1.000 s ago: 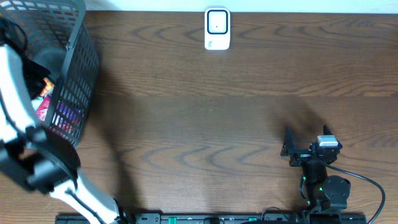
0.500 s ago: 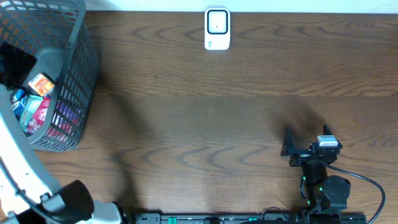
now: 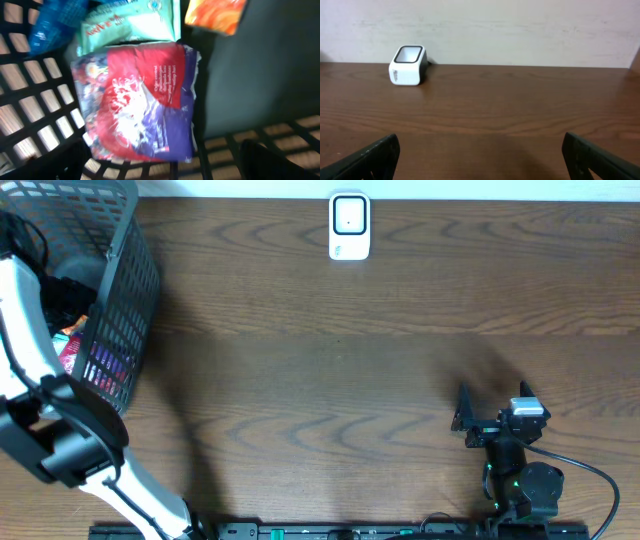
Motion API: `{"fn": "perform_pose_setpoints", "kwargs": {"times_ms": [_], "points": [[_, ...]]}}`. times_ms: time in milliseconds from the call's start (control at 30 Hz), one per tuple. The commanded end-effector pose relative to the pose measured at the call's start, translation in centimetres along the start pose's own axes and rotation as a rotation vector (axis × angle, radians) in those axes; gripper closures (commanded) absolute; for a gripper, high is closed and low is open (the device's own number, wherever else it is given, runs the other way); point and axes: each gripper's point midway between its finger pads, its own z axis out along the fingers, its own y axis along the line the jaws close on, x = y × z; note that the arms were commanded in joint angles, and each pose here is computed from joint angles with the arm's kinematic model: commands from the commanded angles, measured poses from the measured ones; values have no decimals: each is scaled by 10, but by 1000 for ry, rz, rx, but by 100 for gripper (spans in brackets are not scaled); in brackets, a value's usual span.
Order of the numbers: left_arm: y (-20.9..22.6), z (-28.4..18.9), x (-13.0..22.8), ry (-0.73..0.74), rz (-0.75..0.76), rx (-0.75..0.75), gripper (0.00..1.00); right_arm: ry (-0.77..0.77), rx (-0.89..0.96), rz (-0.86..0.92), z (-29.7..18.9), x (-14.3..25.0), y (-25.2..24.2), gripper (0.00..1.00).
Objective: Scan the item barcode
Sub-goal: 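Grasp the red-purple tissue pack in the basket with the left gripper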
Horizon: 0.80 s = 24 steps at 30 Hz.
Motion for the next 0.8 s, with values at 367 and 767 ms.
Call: {"fn": "perform_pose_setpoints", "kwargs": {"times_ms": [367,767], "points": [[2,90,19,194,52,-166,13,0,2,-7,0,1,0,1],[10,97,23,216,100,-213,91,0,2,-7,0,1,0,1]]}}
